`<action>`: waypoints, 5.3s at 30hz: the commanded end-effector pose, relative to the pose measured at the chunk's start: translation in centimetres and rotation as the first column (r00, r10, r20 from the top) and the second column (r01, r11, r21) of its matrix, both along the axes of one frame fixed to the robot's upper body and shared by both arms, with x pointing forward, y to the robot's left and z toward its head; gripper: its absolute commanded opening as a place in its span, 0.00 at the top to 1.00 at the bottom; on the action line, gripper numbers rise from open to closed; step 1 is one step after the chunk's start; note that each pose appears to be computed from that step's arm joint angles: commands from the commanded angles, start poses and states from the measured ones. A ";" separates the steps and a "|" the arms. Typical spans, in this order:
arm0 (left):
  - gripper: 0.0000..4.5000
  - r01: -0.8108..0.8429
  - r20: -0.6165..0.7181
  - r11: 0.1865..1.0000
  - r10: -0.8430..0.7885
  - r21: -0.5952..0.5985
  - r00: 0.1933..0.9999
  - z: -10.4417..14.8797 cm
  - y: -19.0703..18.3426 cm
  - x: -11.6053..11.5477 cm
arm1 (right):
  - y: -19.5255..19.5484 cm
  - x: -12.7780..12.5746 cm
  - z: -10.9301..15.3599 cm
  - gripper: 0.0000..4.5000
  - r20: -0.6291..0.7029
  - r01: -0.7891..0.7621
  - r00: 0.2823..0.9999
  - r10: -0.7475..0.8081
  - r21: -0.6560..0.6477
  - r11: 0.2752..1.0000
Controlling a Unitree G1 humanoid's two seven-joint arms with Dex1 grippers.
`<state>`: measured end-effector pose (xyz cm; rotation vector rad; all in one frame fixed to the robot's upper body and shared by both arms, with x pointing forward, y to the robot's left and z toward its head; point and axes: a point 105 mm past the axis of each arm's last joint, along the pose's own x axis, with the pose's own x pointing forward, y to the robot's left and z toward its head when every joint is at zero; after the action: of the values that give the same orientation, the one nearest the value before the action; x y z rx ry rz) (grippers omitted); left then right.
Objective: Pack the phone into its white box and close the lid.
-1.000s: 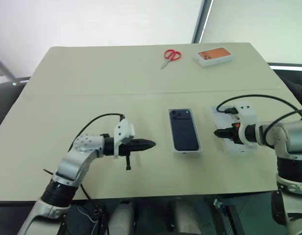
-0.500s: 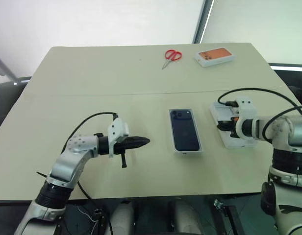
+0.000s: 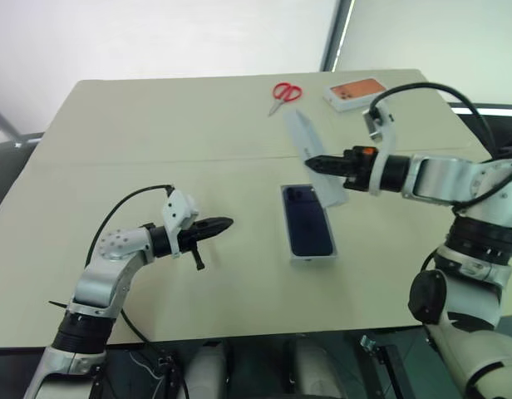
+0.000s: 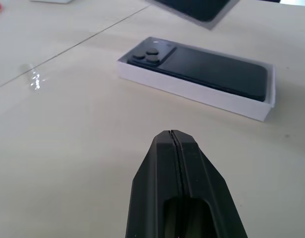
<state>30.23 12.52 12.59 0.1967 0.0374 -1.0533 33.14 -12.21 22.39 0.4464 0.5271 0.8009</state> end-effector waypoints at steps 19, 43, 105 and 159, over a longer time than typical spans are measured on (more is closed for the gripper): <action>1.00 -0.051 0.054 0.998 0.052 -0.023 0.997 1.1 0.5 1.0 | 7.5 -2.9 0.6 0.98 -0.195 0.159 0.977 -0.087 0.393 0.906; 1.00 0.015 0.075 0.997 -0.010 -0.071 0.997 1.6 -4.5 2.2 | 4.4 -2.8 -4.4 0.45 -0.329 0.293 0.925 -0.192 0.290 0.911; 1.00 -0.064 -0.225 0.993 0.085 0.100 0.971 -2.0 -11.0 2.2 | -4.1 -0.5 -5.8 0.99 0.404 0.123 0.782 0.475 -0.847 0.517; 1.00 0.044 -0.204 0.999 -0.037 0.029 0.978 -0.6 -11.6 1.0 | -7.3 -0.4 -5.1 0.99 0.402 0.181 0.813 0.422 -0.863 0.472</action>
<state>31.92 1.72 10.97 0.1199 0.2709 -1.0630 33.03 -19.95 15.56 -0.8153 0.3965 0.6366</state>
